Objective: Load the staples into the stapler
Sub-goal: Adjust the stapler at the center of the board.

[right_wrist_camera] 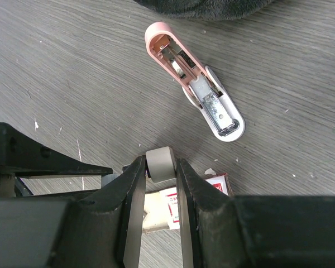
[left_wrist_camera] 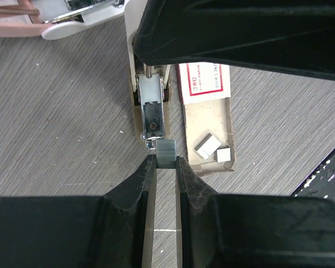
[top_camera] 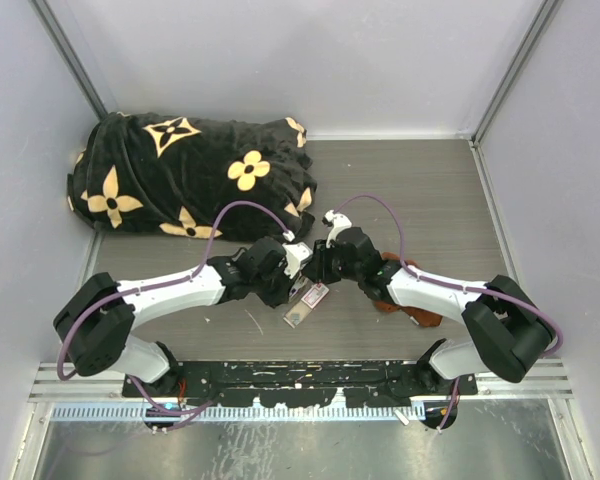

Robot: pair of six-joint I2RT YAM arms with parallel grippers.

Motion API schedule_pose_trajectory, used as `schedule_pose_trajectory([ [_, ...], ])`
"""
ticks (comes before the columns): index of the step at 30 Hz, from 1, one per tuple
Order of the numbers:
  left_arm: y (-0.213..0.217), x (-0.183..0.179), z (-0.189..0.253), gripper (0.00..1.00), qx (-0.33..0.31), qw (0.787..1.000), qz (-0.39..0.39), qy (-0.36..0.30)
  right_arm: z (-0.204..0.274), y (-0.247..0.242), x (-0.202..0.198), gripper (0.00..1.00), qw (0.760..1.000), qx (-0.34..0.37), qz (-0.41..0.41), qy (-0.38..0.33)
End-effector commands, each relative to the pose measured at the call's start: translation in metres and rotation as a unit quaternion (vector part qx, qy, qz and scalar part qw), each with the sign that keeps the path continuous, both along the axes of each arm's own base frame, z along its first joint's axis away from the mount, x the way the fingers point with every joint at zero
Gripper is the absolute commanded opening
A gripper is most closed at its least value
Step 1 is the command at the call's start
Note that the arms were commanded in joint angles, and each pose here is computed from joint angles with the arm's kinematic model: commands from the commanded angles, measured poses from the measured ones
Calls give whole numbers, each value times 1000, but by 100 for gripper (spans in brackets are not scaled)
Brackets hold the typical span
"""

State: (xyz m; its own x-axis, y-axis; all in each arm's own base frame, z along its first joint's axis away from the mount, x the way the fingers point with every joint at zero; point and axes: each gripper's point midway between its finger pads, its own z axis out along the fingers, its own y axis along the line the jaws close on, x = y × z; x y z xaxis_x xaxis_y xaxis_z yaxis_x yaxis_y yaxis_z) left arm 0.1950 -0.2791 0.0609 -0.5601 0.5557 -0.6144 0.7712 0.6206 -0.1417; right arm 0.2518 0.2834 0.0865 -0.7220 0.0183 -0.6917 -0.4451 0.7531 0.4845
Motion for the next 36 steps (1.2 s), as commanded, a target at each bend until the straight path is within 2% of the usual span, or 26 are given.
schedule_pose_trajectory([
  [1, -9, 2, 10, 17, -7, 1000, -10, 1, 27, 9, 10, 16, 998, 38, -17, -36],
  [9, -6, 3, -1, 16, 17, 1000, -5, 13, 23, 11, 8, 16, 999, 37, -16, -30],
  [36, -2, 11, -13, 14, 43, 999, 18, 16, 15, 12, 1, 16, 999, 36, -12, -19],
])
